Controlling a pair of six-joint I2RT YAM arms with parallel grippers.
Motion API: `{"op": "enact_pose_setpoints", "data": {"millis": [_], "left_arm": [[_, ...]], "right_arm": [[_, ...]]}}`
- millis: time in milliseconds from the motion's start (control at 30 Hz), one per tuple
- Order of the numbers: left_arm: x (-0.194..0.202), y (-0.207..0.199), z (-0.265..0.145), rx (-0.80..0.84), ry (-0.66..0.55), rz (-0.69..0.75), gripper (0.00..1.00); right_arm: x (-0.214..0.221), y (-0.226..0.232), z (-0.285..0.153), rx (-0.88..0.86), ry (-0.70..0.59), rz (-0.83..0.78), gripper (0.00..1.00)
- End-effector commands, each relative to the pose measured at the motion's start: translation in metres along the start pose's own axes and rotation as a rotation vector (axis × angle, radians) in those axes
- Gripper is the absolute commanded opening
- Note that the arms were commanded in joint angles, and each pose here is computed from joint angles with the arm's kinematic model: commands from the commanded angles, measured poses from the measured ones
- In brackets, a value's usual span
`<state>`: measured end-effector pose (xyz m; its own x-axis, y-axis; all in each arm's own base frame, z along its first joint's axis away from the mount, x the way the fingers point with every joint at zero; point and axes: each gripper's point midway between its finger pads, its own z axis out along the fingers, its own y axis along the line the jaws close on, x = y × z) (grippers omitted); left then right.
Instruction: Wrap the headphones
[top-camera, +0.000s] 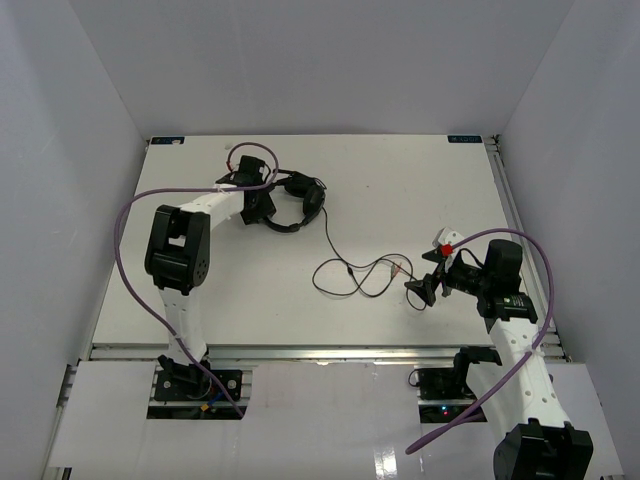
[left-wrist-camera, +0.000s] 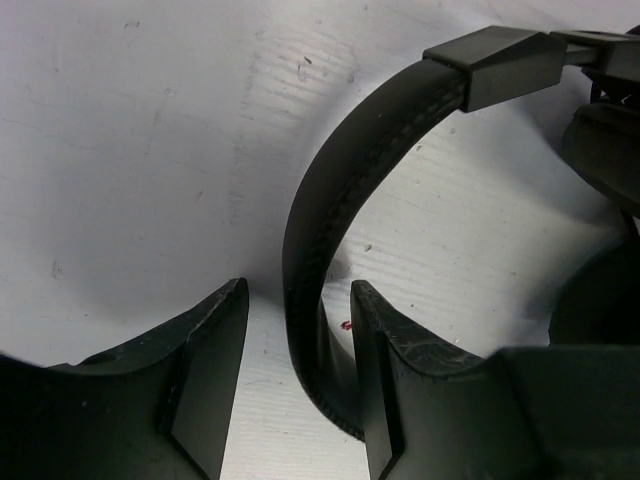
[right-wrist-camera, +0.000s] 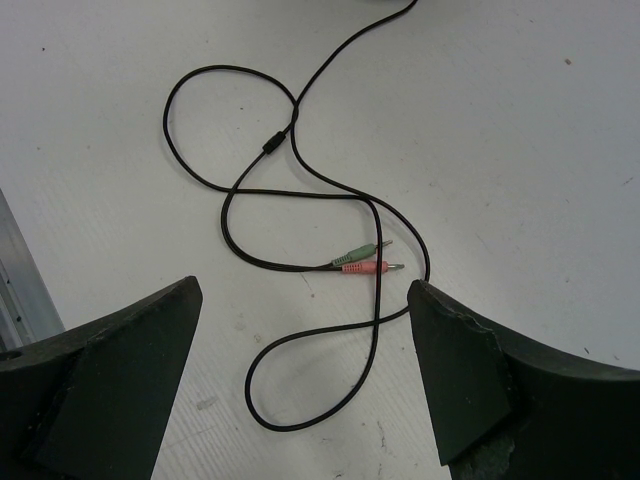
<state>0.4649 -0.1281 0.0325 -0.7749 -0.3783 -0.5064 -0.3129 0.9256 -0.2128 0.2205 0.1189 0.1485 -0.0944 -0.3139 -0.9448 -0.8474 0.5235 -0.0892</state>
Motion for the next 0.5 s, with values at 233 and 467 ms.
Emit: {"op": "enact_pose_setpoints", "data": {"millis": [233, 467], "left_arm": [[-0.008, -0.005, 0.0, -0.009, -0.014, 0.029, 0.32], [-0.018, -0.018, -0.039, 0.05, -0.069, 0.069, 0.0]], "right_arm": [[-0.011, -0.005, 0.0, 0.002, -0.03, -0.047, 0.9], [-0.011, -0.003, -0.001, 0.007, -0.032, -0.052, 0.9]]}}
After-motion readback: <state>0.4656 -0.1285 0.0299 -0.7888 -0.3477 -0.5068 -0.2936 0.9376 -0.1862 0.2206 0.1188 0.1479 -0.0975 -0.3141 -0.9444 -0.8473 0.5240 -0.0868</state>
